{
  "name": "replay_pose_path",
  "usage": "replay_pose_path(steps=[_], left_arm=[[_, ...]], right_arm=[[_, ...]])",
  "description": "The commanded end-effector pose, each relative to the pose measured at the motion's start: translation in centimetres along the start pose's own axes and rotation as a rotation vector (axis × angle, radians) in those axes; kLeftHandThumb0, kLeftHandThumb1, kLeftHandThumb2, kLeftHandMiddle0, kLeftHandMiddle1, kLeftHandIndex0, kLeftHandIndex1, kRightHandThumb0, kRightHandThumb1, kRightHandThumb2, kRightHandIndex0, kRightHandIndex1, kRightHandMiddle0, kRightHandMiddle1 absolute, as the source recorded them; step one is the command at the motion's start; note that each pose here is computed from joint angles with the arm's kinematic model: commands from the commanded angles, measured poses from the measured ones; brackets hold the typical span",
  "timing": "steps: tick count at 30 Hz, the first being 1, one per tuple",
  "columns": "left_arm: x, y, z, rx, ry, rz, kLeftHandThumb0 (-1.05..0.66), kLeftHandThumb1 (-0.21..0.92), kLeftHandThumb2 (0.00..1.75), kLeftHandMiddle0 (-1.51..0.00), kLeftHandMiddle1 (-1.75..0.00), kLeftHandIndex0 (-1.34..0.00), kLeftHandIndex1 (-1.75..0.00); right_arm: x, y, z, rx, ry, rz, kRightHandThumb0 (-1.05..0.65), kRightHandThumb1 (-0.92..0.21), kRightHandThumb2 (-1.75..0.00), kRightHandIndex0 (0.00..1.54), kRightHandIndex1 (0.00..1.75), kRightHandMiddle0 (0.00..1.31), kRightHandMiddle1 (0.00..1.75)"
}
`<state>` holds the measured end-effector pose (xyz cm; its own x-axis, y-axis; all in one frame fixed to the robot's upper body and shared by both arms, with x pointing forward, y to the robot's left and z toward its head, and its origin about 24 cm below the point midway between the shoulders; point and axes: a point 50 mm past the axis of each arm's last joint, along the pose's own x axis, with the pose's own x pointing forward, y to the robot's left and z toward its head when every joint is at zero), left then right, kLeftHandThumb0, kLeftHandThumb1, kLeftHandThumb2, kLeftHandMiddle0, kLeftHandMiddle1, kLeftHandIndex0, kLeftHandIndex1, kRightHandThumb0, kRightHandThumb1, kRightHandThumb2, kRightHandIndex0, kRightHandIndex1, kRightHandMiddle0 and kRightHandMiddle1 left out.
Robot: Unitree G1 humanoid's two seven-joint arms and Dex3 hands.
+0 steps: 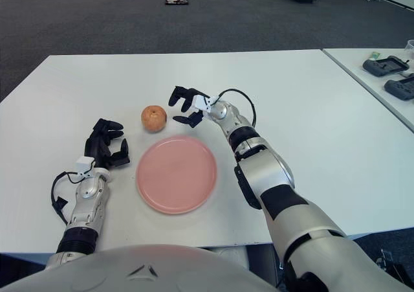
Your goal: Put the apple into the plate.
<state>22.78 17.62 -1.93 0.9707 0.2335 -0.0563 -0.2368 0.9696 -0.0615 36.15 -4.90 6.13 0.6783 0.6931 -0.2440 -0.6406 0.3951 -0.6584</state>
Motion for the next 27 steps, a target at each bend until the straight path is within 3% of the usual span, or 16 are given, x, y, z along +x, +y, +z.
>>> replay_pose_path(steps=[1, 5, 11, 17, 25, 27], left_arm=[[-1.5, 0.4, -2.4, -0.001, 0.133, 0.023, -0.01, 0.21, 1.46, -0.67, -1.75, -0.49, -1.74], [-1.5, 0.5, -2.4, -0.005, 0.131, 0.028, -0.01, 0.21, 1.45, -0.66, -1.75, -0.48, -1.74], [-1.5, 0.6, -2.5, -0.011, 0.136, 0.033, -0.01, 0.25, 1.41, -0.63, -1.75, -0.45, -1.75], [-1.5, 0.8, -2.2, 0.007, 0.112, 0.043, -0.01, 0.32, 1.33, -0.58, -1.75, -0.39, -1.75], [-1.1, 1.2, -1.8, 0.052, 0.077, 0.054, -0.01, 0.3, 1.35, -0.61, -1.75, -0.4, -1.75], [-0.9, 1.3, -1.6, 0.061, 0.067, 0.056, -0.01, 0.29, 1.37, -0.62, -1.75, -0.41, -1.75]], right_arm=[[0.4, -0.6, 1.6, -0.083, -0.07, 0.006, -0.85, -0.55, -0.89, 0.0, 0.25, 0.0, 0.74], [0.4, -0.6, 1.9, -0.117, -0.096, 0.016, -0.87, -0.56, -0.88, 0.0, 0.06, 0.0, 0.59], [0.5, -0.5, 2.2, -0.134, -0.114, 0.021, -0.89, -0.53, -0.86, 0.0, 0.01, 0.0, 0.53], [0.3, -0.2, 1.7, -0.127, -0.111, -0.003, -0.91, -0.54, -0.86, 0.0, 0.0, 0.0, 0.5], [-0.6, -0.1, 0.5, -0.08, -0.102, -0.116, -0.73, -0.64, -0.91, 0.03, 0.02, 0.0, 0.52], [-1.2, 0.0, 0.0, -0.066, -0.106, -0.183, -0.68, -0.66, -0.93, 0.01, 0.2, 0.0, 0.6]])
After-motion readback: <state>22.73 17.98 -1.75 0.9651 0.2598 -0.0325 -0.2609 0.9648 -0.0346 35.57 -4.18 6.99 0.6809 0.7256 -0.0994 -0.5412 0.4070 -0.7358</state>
